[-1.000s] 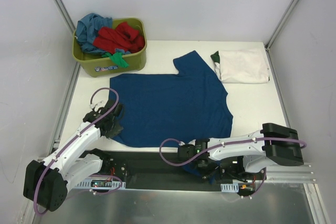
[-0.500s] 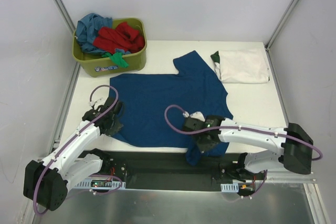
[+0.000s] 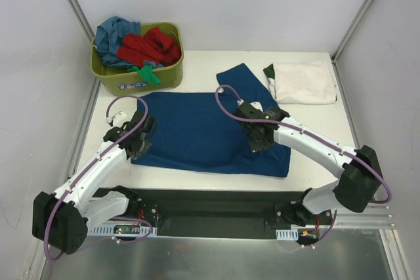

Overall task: Fold and stack the t-shirts
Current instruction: Fold the flattened tshirt in 1/3 of the way

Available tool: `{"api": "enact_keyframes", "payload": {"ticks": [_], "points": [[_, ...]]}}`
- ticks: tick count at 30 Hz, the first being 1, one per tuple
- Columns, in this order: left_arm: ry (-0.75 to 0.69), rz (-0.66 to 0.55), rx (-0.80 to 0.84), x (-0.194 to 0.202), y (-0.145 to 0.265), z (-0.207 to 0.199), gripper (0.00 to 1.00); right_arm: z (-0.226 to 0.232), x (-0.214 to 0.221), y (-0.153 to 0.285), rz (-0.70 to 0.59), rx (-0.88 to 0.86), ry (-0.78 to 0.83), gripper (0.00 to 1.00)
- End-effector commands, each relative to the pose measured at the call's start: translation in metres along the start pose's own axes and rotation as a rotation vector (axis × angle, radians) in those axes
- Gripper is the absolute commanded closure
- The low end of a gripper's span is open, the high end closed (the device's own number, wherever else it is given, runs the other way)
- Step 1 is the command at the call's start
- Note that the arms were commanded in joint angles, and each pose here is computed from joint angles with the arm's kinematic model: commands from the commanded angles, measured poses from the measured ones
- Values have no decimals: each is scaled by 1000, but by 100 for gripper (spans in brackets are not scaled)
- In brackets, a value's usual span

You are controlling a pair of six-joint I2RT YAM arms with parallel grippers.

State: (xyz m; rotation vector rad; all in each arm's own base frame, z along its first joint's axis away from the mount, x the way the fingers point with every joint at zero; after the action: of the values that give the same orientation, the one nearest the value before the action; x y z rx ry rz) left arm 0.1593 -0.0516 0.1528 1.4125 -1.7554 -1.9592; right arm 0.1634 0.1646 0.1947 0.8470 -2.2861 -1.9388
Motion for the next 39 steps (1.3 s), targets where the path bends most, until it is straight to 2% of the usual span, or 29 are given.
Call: {"api": "enact_keyframes", "payload": {"ticks": [1,20,29,33,36,37,39], "points": [[35,-66,-52,-17,-2,-9,100,-12,-23,1,-23,41,2,100],[54,15,-115,-38,-46,-32,100,-46,-99,-28,-31,52,-54,98],[41,53,-158,-40,-67,-39,100,-50,-128,-70,30,27,-26,94],[48,75,-198,-41,-79,-39,100,-58,-145,-89,22,16,-75,94],[64,81,-202,-42,-80,-40,100,-62,-159,-106,-6,-2,-76,88],[64,82,-201,-42,-80,-40,96,-64,-162,-109,-8,15,-73,86],[68,70,-192,-44,-77,-40,93,-67,-168,-117,-8,35,-47,77]]}}
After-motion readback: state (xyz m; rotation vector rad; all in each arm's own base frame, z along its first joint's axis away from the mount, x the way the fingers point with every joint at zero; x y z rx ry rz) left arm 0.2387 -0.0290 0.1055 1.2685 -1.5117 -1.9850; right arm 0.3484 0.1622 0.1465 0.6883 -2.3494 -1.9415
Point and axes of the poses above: each gripper's point midway between its finger pads, its own y axis back along the fingers, its own z axis along the line the jaws close on, x = y × z, the point moved 8 cm from there along y, back along the fingers, and after that the axes turned 6 degrees about y, right-handed, at the moved point
